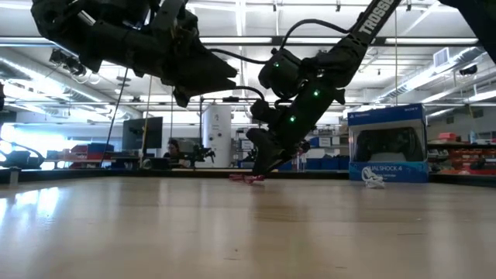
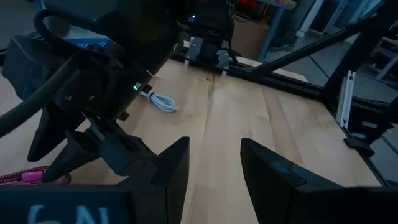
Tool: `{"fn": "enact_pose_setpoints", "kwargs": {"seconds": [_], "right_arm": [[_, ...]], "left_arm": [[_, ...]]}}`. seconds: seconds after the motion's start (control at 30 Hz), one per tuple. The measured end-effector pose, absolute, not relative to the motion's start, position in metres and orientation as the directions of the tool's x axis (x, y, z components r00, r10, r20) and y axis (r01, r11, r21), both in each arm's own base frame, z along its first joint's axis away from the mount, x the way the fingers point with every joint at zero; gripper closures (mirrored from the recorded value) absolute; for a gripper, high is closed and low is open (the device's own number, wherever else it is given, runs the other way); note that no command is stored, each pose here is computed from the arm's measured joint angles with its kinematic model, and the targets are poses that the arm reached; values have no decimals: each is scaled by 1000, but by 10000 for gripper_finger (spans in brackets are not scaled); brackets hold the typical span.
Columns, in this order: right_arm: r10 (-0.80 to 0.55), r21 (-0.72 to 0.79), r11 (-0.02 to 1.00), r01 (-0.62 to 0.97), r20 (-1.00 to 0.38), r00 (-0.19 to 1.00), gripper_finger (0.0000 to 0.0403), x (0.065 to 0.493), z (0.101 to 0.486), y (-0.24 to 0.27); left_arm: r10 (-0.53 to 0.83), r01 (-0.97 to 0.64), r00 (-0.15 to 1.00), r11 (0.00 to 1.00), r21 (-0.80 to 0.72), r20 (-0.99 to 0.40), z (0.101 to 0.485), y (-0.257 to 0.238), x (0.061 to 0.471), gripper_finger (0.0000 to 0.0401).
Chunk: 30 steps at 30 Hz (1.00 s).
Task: Pick and place USB-C Cables
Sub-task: Put the pink charger cable into the white bin
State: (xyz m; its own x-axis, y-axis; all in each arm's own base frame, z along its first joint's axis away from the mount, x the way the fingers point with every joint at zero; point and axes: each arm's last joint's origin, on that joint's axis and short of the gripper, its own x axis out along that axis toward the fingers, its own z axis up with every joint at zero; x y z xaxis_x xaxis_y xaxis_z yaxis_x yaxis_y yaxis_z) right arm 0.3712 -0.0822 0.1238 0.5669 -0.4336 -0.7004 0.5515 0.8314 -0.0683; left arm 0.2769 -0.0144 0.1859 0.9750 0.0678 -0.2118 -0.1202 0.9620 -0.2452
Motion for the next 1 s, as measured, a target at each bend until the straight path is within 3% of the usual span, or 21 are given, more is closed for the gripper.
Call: {"fn": "enact_pose_setpoints", "kwargs": {"seconds": [1.0], "right_arm": [[-454, -40, 809, 587, -677, 579, 245, 373, 126, -79]], "left_arm": [[68, -121, 975, 961, -248, -211, 186, -14, 277, 251]]}}
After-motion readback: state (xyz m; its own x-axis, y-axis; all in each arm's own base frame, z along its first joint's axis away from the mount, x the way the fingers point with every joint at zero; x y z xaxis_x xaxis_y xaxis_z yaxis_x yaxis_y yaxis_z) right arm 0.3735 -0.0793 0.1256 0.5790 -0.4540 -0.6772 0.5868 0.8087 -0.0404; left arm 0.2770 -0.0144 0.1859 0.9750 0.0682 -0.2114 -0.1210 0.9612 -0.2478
